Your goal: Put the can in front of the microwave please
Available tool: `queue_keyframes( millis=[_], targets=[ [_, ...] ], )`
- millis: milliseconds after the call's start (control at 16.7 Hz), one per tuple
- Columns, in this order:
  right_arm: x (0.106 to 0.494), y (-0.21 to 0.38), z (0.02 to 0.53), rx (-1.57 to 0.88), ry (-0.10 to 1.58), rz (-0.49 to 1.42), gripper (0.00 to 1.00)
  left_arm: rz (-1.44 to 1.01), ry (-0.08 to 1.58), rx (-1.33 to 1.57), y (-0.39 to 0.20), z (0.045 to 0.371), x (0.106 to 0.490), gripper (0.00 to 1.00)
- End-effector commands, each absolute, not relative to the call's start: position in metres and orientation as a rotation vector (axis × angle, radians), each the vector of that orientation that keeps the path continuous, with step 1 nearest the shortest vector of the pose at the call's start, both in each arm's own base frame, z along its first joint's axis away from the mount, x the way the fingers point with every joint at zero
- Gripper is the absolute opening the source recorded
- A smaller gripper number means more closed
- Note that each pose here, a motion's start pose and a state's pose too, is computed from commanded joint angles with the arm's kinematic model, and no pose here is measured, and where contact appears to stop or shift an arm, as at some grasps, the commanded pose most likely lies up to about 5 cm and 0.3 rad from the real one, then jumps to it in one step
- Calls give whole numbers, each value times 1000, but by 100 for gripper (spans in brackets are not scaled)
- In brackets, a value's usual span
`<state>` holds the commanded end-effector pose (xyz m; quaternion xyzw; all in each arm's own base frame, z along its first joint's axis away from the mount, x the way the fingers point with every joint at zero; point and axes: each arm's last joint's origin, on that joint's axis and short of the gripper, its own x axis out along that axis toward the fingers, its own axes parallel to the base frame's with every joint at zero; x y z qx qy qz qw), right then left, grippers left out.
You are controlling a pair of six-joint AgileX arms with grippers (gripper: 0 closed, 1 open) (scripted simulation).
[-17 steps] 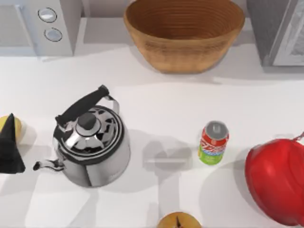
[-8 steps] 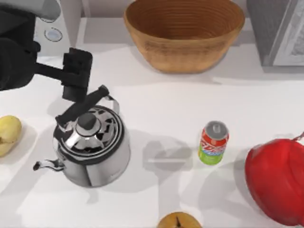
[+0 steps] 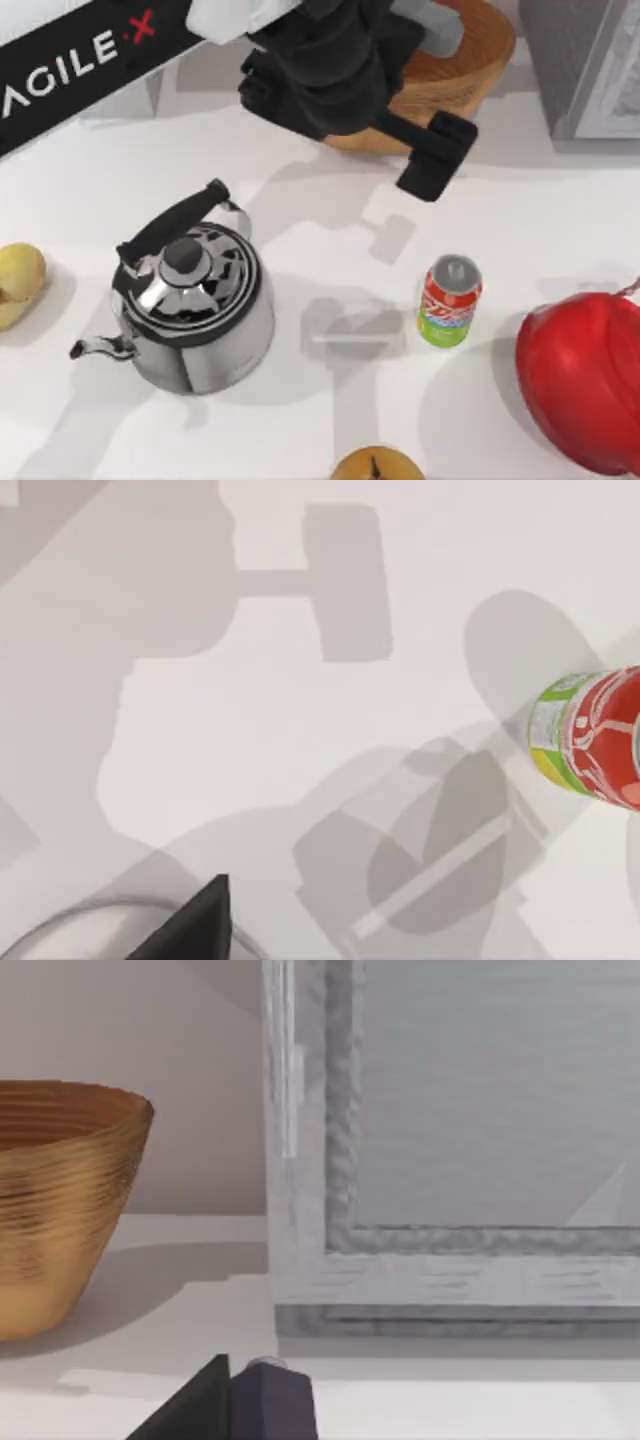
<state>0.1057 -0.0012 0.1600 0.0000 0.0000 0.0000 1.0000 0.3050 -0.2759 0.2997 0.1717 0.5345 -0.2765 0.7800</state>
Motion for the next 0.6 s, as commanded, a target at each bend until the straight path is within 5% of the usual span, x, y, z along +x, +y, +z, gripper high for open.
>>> queue_keyframes(
  millis=[360, 600],
  targets=[
    [106, -1, 160, 0, 0, 0, 100, -647, 1357, 556, -364, 231, 303, 100],
    [106, -1, 160, 0, 0, 0, 100, -653, 1386, 589, -376, 219, 299, 100]
  ],
)
